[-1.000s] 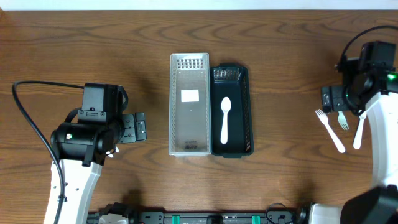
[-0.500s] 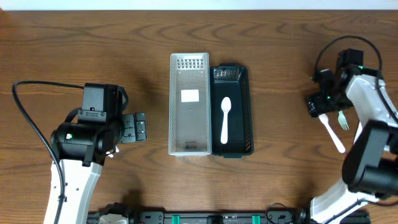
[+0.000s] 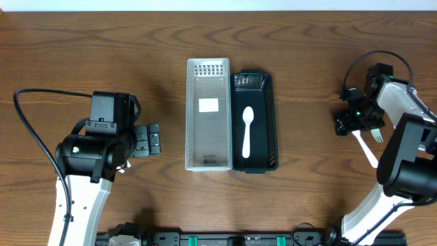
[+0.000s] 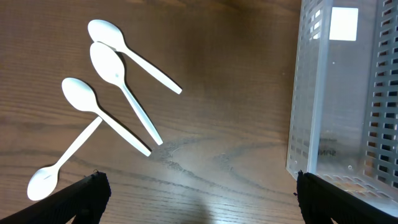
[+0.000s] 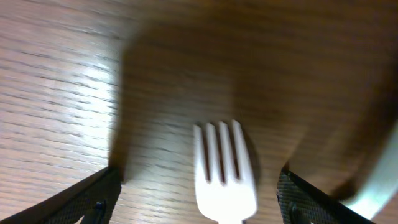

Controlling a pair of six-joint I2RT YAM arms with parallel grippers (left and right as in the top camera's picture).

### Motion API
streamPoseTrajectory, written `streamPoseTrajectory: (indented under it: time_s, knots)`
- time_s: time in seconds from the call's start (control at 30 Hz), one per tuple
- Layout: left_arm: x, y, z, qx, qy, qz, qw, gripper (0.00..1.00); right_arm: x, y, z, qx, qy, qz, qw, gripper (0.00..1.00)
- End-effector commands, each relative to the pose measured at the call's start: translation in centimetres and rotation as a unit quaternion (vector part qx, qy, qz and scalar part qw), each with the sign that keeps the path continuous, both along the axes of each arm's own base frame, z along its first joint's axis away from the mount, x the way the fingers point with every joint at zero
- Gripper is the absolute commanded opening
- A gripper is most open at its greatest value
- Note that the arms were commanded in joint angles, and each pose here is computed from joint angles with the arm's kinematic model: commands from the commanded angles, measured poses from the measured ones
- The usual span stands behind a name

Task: Pack container
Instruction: 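Move the right gripper back and grasp the white fork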

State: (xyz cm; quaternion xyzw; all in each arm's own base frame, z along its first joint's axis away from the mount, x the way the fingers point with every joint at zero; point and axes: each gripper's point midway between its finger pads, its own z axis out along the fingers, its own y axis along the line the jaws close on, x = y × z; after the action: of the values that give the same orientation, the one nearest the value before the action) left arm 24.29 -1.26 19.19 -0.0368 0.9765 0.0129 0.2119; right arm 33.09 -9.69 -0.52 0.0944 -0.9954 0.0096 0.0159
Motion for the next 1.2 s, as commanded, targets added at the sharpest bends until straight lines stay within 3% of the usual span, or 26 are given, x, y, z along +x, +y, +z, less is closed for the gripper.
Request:
streamPoseTrajectory:
  time_s: [0.0,0.33,0.5,0.7,0.9,1.07,1.17]
  knots:
    - [0.1,0.1,0.7,0.003,-0.006,-0.003,1.0,0.98,-1.5,-0.6,-0.8,0.01,0.014,-0.028,0.999,0.83]
    - [0.0,0.1,0.6,0.003,-0.002,-0.003,1.0,0.98,-1.8,-0.6,-1.2,0.016,0.014,-0.031,0.999,0.76]
    - [0.0,0.1,0.6,0.003,-0.002,-0.003,1.0,0.98,-1.7,-0.5,-1.2,0.015,0.012,-0.029,0.999,0.58]
    - [0.0,0.1,0.6,0.003,-0.002,-0.003,1.0,0.98,-1.5,-0.4,-1.2,0.014,0.009,-0.027,0.999,0.45]
    - [0.0,0.1,0.6,0.003,-0.002,-0.003,1.0,0.98,-1.2,-0.5,-1.2,0.013,0.004,-0.028,1.0,0.32]
    - [0.0,0.1,0.6,0.003,-0.002,-0.003,1.0,0.98,-0.9,-0.6,-1.2,0.01,-0.003,-0.042,0.999,0.28]
    - [0.0,0.1,0.6,0.003,-0.002,-0.003,1.0,0.98,-0.7,-0.7,-1.2,0.009,-0.007,-0.043,0.999,0.2]
